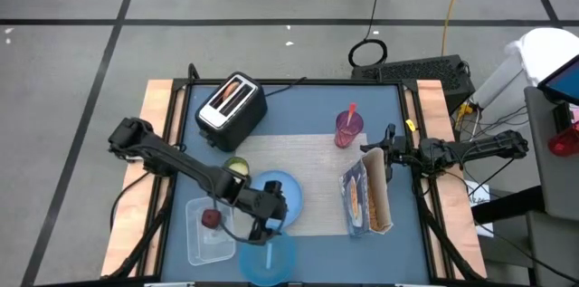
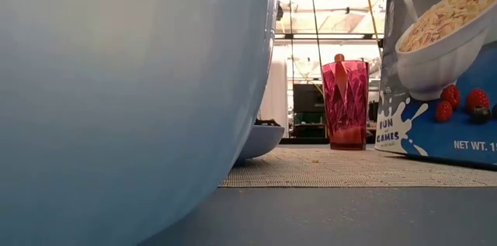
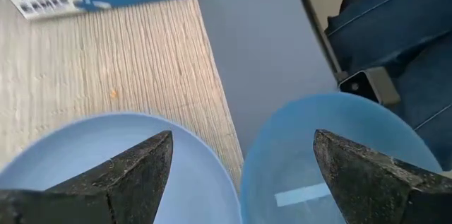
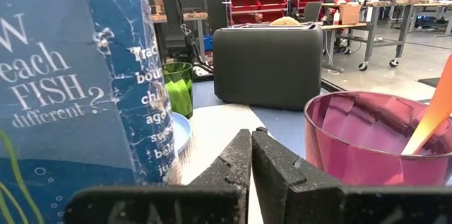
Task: Arrange a breakfast setting
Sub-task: Put the light blue bowl on the gray placemat
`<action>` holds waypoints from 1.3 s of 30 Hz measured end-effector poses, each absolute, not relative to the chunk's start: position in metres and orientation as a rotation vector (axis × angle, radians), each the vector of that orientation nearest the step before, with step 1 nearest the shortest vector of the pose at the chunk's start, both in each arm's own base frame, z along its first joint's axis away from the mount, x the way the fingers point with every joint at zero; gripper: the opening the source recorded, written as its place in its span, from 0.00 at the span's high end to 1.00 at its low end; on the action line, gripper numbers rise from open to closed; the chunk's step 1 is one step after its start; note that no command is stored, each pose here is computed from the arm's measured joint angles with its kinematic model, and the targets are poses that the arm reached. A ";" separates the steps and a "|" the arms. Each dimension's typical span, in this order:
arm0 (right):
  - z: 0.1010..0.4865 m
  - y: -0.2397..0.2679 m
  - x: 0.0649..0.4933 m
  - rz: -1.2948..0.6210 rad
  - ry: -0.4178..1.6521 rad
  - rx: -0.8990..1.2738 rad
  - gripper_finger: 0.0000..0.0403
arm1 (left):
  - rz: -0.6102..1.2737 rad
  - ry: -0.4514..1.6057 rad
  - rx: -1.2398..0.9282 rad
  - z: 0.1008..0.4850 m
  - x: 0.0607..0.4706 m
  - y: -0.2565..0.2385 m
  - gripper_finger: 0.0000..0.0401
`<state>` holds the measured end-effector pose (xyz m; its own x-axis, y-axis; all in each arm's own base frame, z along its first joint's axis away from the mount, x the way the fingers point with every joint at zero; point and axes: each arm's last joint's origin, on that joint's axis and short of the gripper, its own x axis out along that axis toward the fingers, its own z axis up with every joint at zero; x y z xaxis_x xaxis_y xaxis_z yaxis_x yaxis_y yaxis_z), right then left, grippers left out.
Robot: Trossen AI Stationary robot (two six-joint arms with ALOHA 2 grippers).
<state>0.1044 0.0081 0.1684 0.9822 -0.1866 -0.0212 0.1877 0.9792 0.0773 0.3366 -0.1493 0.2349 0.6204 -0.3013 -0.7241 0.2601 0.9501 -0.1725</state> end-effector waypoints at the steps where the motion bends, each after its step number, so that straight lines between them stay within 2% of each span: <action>1: 0.168 0.008 0.104 -0.188 0.014 0.079 0.98 | -0.318 0.838 -0.066 0.233 0.339 -0.150 0.14; 11: 0.168 0.008 0.104 -0.188 0.013 0.079 0.98 | -0.320 0.756 -0.116 0.223 0.354 -0.156 0.14; 29: 0.169 0.008 0.104 -0.188 0.006 0.081 0.98 | -0.319 0.979 -0.054 0.165 0.359 -0.162 0.14; 32: 0.169 0.008 0.104 -0.188 0.006 0.081 0.98 | -0.340 0.981 -0.026 0.165 0.357 -0.165 0.18; 39: 0.169 0.008 0.104 -0.188 0.007 0.081 0.98 | -0.339 0.984 -0.020 0.165 0.356 -0.165 0.40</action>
<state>0.1044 0.0081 0.1692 0.9824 -0.1863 -0.0141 0.1868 0.9791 0.0798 0.3565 -0.1648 0.1649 0.5055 -0.2903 -0.8126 0.2720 0.9473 -0.1692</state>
